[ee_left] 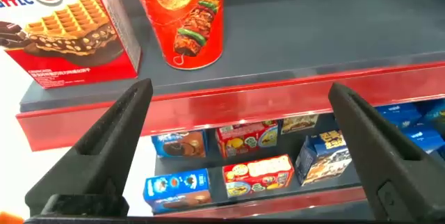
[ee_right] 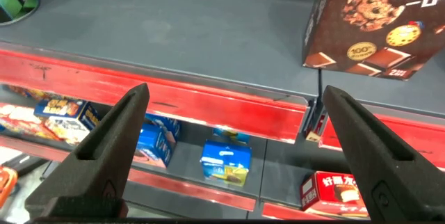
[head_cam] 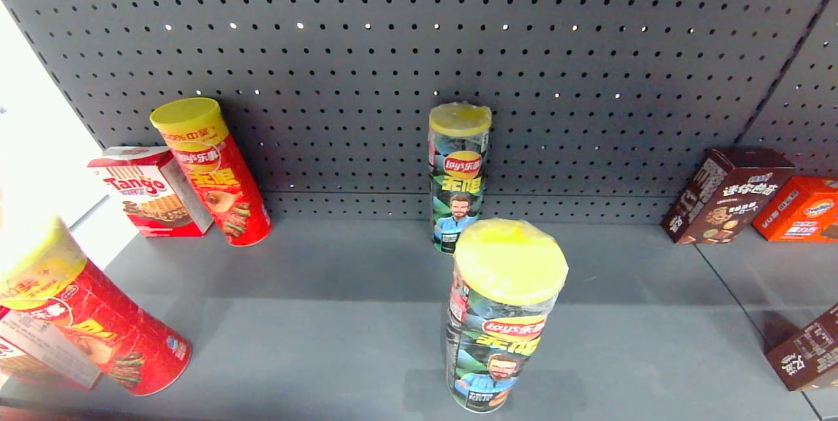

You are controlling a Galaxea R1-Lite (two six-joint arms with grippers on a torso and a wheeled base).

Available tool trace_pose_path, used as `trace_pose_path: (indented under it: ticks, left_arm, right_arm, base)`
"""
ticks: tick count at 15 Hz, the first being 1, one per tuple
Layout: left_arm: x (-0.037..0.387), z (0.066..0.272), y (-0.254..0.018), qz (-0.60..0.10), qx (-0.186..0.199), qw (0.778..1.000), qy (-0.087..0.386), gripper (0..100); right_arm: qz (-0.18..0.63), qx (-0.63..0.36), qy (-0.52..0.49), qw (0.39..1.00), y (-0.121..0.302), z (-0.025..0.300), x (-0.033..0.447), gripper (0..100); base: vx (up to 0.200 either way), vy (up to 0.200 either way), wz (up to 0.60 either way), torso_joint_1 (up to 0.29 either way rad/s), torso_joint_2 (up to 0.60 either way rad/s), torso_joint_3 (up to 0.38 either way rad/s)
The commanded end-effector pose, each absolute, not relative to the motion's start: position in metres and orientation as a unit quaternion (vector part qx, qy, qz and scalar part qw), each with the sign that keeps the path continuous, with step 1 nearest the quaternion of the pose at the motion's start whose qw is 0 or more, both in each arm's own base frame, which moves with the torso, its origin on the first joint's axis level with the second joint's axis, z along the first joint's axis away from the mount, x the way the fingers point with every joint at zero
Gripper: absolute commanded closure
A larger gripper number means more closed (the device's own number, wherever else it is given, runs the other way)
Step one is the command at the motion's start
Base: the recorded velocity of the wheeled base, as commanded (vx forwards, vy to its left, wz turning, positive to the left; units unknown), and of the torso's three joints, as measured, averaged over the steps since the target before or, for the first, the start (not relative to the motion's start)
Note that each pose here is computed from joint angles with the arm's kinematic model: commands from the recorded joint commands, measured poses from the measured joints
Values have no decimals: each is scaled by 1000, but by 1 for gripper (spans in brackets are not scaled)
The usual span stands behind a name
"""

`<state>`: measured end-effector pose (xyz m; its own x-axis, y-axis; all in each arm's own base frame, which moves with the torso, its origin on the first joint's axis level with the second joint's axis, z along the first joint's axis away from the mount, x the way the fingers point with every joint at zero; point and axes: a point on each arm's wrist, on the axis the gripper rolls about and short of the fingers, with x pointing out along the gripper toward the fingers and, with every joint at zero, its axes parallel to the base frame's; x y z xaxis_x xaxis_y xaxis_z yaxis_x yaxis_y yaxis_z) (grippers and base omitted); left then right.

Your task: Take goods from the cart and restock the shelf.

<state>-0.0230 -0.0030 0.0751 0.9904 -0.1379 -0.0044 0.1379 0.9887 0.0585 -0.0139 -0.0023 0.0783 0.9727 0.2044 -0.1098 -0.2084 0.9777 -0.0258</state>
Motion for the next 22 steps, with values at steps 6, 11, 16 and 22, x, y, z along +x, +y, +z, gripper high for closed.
trace_pose_path:
  ticks: [6,11,16,22]
  left_arm:
    - [-23,75,-3,-71,33,997,2,0]
    - [-23,75,-3,-71,31,997,2,0]
    - [-23,75,-3,-71,31,997,2,0]
    - [-23,75,-3,-70,30,997,3,0]
  right_arm:
    - [196,-16,51,979,21,236,61,0]
    - [327,-75,109,936,77,250,123,0]
    - [363,-124,174,907,110,223,153,0]
    - [379,-133,192,895,127,209,163,0]
  base:
    - [0,0,0,0,0,0]
    - [0,0,0,0,0,0]
    - [0,0,0,0,0,0]
    - [0,0,0,0,0,0]
